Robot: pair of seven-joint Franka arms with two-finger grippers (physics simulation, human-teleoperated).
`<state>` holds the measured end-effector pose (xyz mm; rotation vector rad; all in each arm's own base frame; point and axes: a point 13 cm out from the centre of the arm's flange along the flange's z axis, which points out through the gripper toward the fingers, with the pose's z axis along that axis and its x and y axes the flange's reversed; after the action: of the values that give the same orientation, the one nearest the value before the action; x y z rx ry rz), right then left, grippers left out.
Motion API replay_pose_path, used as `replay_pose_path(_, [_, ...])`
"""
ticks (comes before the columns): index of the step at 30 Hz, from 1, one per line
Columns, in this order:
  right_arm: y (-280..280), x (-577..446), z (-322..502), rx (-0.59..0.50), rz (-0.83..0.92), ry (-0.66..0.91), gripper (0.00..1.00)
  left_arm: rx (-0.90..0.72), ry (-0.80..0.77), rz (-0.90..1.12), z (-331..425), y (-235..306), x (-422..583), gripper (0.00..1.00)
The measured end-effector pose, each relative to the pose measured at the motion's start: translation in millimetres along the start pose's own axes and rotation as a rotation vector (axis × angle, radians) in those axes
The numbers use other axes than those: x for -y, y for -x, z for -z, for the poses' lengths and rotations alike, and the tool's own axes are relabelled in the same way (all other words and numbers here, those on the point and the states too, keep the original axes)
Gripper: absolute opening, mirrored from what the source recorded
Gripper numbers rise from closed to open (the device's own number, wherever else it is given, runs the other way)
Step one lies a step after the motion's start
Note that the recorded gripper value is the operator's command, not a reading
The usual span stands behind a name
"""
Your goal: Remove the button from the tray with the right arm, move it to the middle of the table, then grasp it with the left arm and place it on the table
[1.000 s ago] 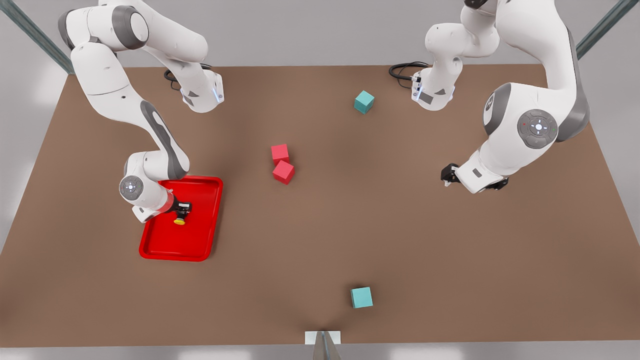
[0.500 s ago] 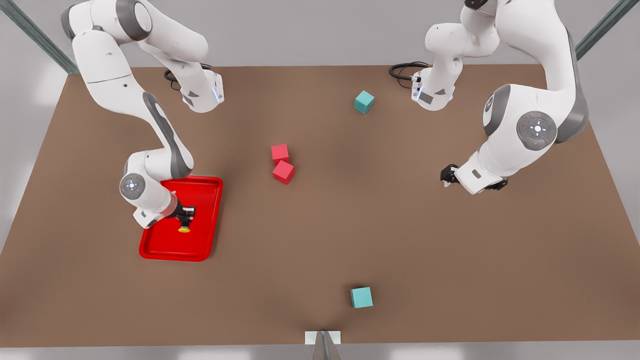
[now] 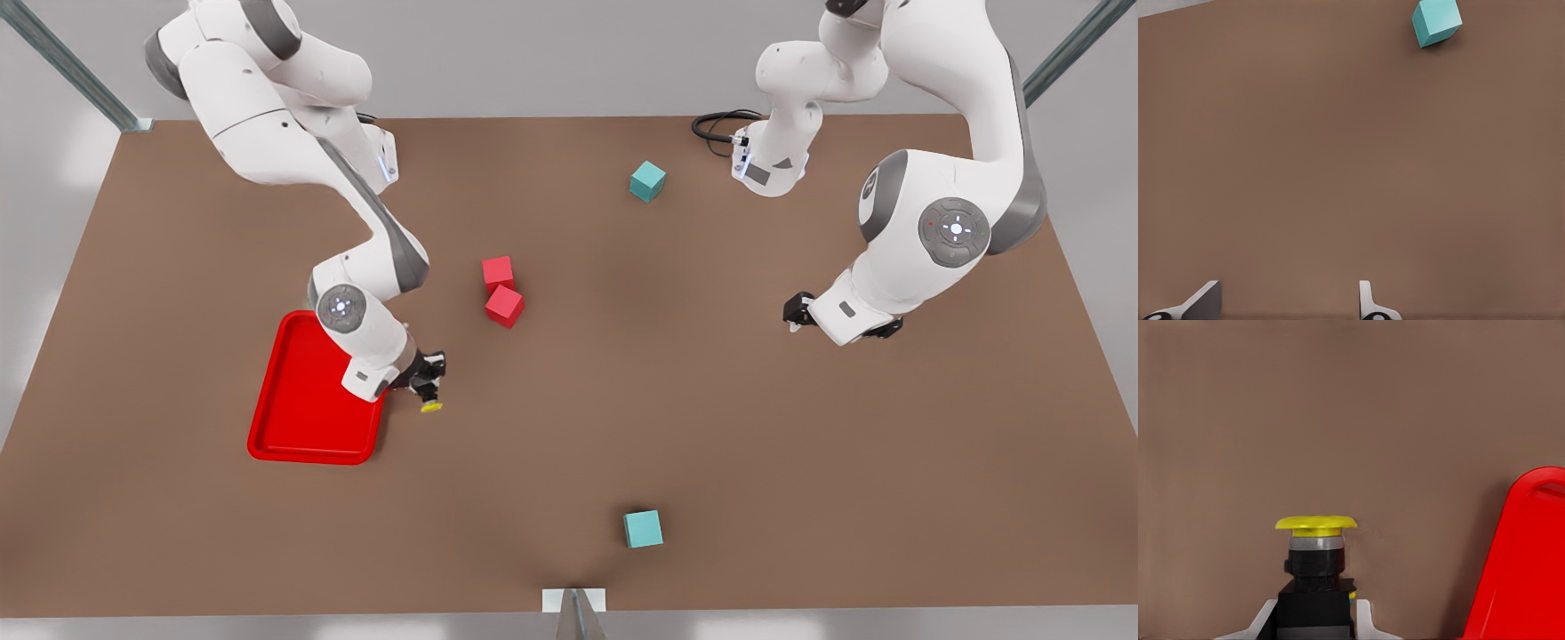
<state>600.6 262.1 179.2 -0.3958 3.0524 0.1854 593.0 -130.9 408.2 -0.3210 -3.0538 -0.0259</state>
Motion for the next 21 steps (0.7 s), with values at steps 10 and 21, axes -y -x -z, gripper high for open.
replay_pose_path(10, [45,-154,10,0.053,-0.039,0.080,0.41,0.000,0.000,0.000,0,0,0,1.00])
replay_pose_path(21, [75,-248,-15,0.070,-0.254,0.100,0.42,-0.001,0.000,0.000,-1,0,0,1.00])
